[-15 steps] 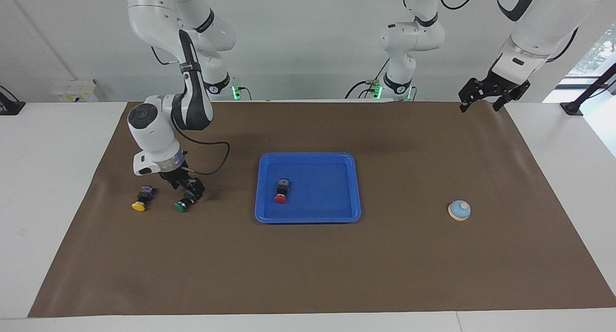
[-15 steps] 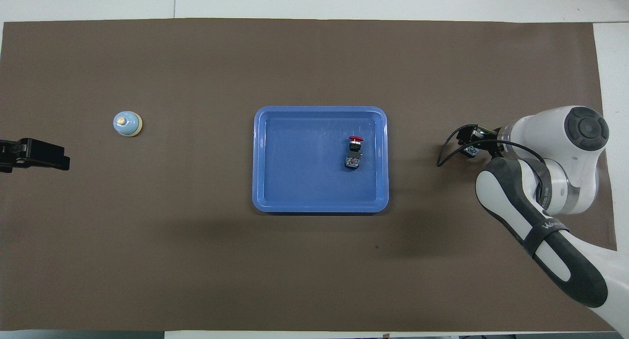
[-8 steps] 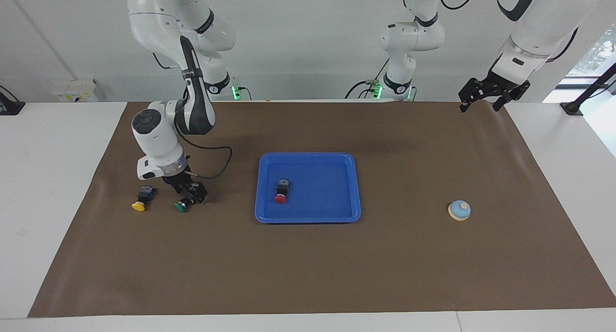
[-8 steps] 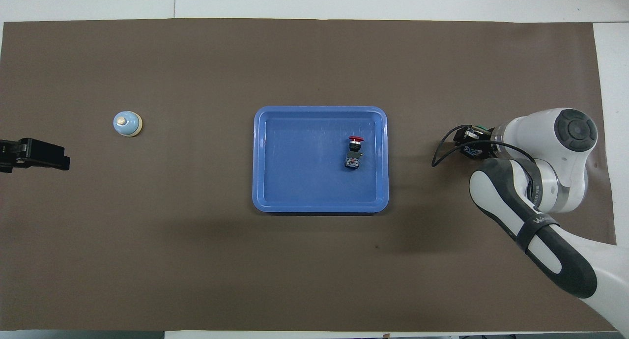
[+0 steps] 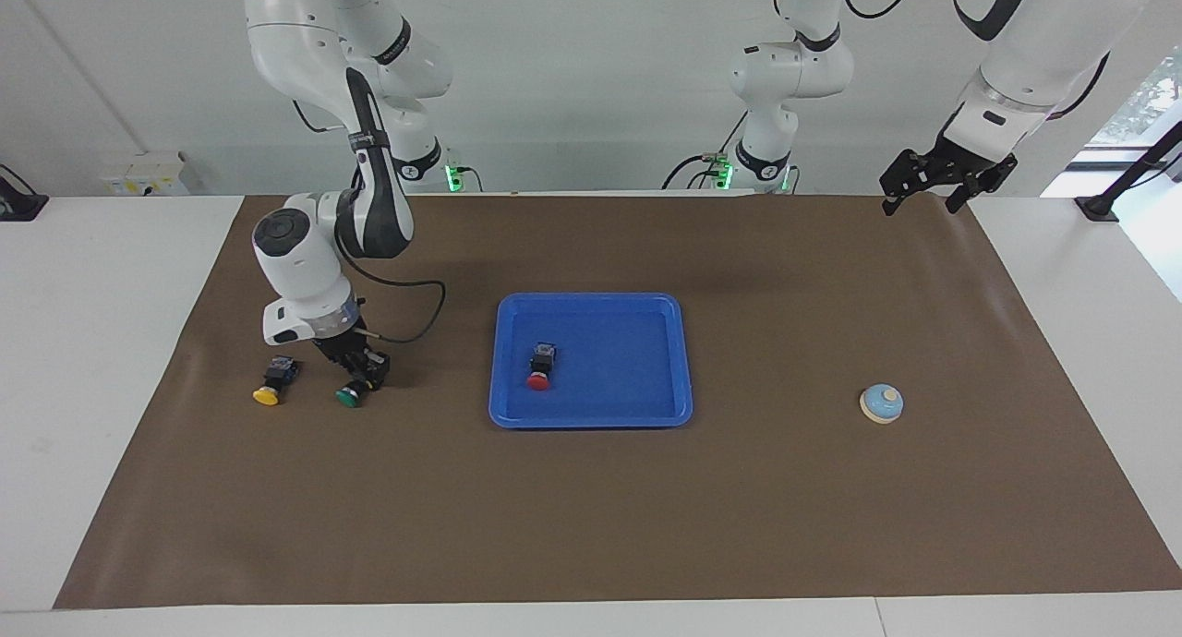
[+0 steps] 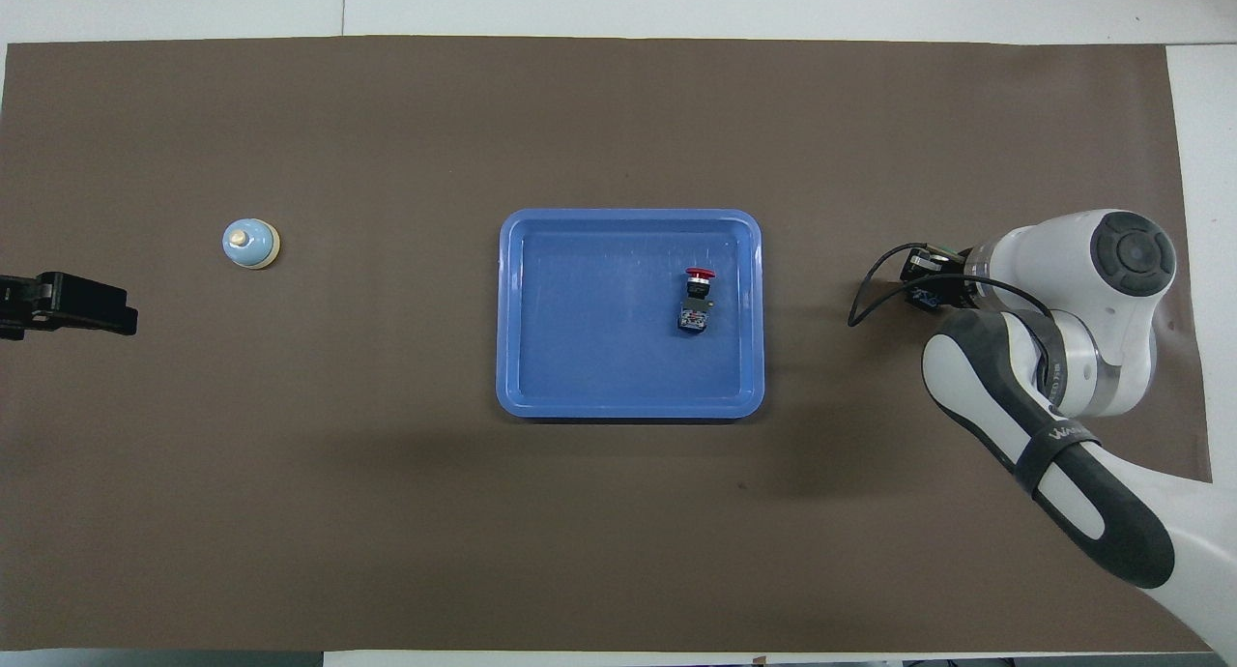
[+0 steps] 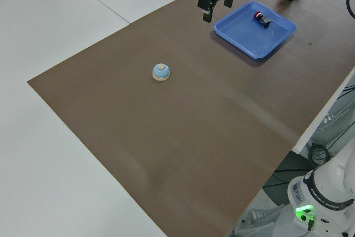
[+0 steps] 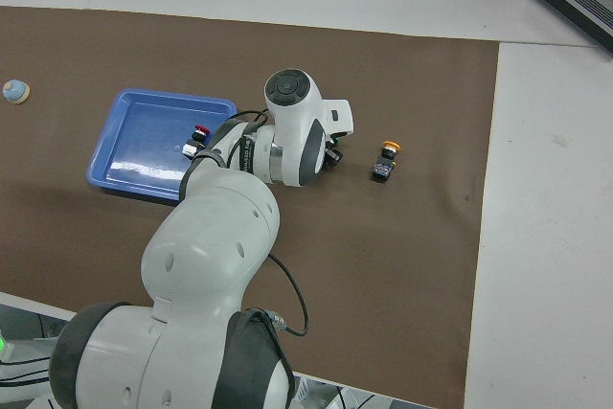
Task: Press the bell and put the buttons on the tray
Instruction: 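Carry the green button with the right gripper into the tray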
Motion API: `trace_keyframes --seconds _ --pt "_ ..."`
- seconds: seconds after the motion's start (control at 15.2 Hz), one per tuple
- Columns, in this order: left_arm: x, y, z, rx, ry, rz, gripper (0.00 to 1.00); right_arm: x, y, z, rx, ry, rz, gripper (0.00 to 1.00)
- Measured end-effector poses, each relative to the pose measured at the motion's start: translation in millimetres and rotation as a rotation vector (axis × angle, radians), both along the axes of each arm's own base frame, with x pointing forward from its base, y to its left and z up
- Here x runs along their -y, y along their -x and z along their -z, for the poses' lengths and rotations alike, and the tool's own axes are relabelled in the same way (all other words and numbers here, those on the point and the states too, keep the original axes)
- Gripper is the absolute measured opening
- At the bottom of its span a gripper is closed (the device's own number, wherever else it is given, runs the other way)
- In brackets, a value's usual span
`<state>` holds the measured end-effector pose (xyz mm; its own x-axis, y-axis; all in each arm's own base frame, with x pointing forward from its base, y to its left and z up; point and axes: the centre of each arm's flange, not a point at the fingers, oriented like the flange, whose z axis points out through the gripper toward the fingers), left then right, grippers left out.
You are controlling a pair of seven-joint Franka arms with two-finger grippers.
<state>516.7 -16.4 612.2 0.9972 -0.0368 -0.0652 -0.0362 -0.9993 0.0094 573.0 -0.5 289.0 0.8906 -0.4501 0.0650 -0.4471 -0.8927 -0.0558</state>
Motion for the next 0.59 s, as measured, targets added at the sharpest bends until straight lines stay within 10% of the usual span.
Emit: trace_keyframes --seconds 0.59 --pt "0 0 0 0.0 0.0 0.0 1.0 -117 -36.6 -94 -0.038 -0.003 -0.109 0.41"
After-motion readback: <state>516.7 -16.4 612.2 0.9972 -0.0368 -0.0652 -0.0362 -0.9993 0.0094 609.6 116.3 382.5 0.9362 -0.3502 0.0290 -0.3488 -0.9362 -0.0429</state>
